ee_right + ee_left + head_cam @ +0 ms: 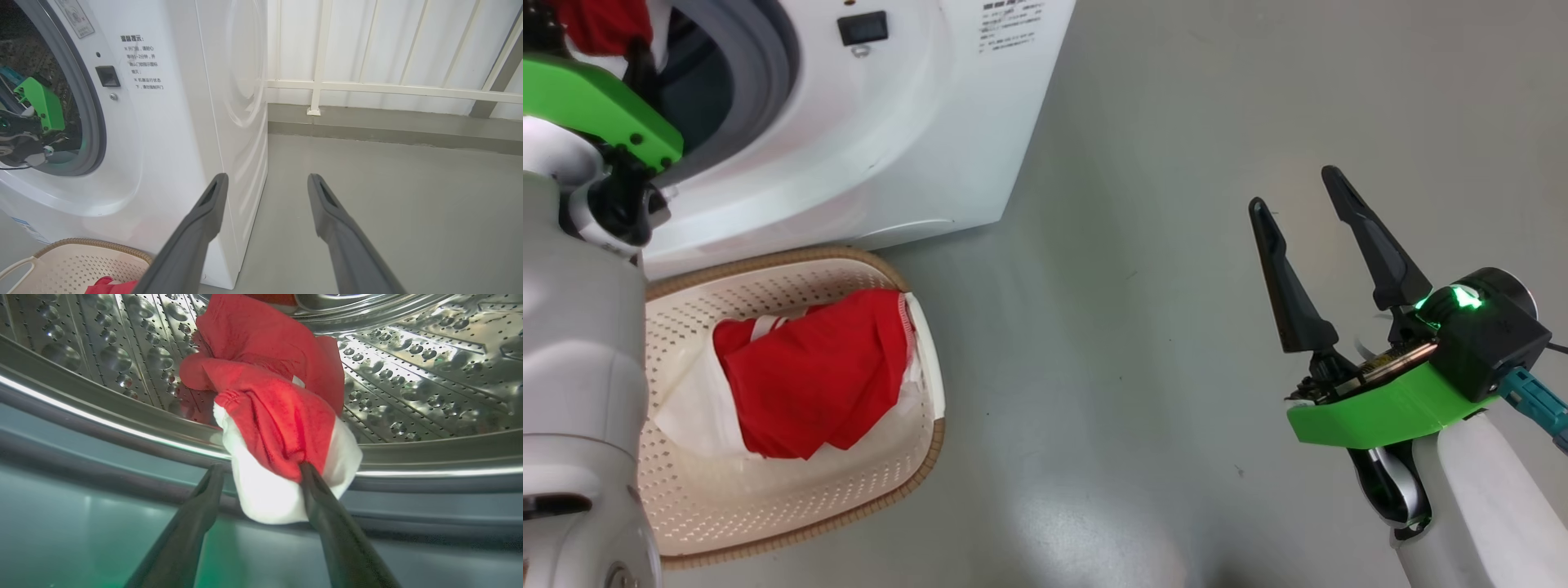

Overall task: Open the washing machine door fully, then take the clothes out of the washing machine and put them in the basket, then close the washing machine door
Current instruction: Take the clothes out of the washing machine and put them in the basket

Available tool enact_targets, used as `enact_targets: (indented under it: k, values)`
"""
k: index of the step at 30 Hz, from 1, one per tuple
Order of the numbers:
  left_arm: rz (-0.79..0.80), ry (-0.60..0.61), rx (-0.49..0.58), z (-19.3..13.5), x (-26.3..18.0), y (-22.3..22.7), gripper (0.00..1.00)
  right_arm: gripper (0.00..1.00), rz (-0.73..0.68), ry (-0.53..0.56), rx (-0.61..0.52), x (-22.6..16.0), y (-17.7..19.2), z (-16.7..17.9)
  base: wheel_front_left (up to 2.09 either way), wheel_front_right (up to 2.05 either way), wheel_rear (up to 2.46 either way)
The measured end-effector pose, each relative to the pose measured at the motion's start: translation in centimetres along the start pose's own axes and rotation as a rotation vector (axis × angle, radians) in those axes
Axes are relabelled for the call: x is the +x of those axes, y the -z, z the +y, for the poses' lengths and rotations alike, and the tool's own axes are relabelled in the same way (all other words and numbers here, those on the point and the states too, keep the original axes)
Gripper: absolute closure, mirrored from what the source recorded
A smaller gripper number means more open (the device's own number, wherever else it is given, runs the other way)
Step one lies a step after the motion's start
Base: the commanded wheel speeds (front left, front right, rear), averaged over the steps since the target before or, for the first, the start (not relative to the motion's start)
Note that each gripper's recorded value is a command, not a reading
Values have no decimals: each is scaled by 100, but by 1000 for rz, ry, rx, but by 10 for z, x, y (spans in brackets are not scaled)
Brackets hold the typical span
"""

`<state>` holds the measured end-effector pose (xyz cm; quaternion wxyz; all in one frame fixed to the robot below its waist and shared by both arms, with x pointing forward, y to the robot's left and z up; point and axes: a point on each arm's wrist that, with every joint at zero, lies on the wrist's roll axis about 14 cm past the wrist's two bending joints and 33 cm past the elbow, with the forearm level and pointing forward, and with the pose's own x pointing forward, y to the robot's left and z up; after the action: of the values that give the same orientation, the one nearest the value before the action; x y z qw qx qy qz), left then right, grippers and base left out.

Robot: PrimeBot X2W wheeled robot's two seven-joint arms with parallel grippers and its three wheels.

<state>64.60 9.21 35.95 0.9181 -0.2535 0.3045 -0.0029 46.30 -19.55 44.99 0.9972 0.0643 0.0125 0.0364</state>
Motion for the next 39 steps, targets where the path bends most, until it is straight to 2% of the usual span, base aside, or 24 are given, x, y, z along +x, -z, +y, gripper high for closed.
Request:
enact_targets:
  k: [1,2,3,10,17,26,30,35,39]
  values:
    - [8,1,6,0,1,2,47,0,1,1,-1,0,0,-1,0,0,0]
    - [16,0,17,-1,1,4,78,0,1,3,-1,-1,0,-1,0,0,0]
    - [19,-3,32,0,1,5,100,0,1,4,-2,-1,0,-1,0,0,0]
    - [-56,-34,211,7,-1,-11,100,0,-5,8,-3,-1,-2,-3,0,0,0]
    - [-201,-17,309,2,-9,-37,100,0,-12,8,10,0,-4,-1,0,0,0]
    - [-325,34,291,2,-32,-50,100,0,-48,-4,17,0,-18,4,0,0,0]
    - [-370,50,315,3,-46,-56,100,0,-66,-10,18,-1,-26,7,0,0,0]
    - [-490,79,349,-1,-75,-74,100,0,-84,-16,23,-7,-35,11,0,0,0]
    - [-565,90,357,2,-108,-73,100,0,-91,-19,29,-17,-40,14,0,0,0]
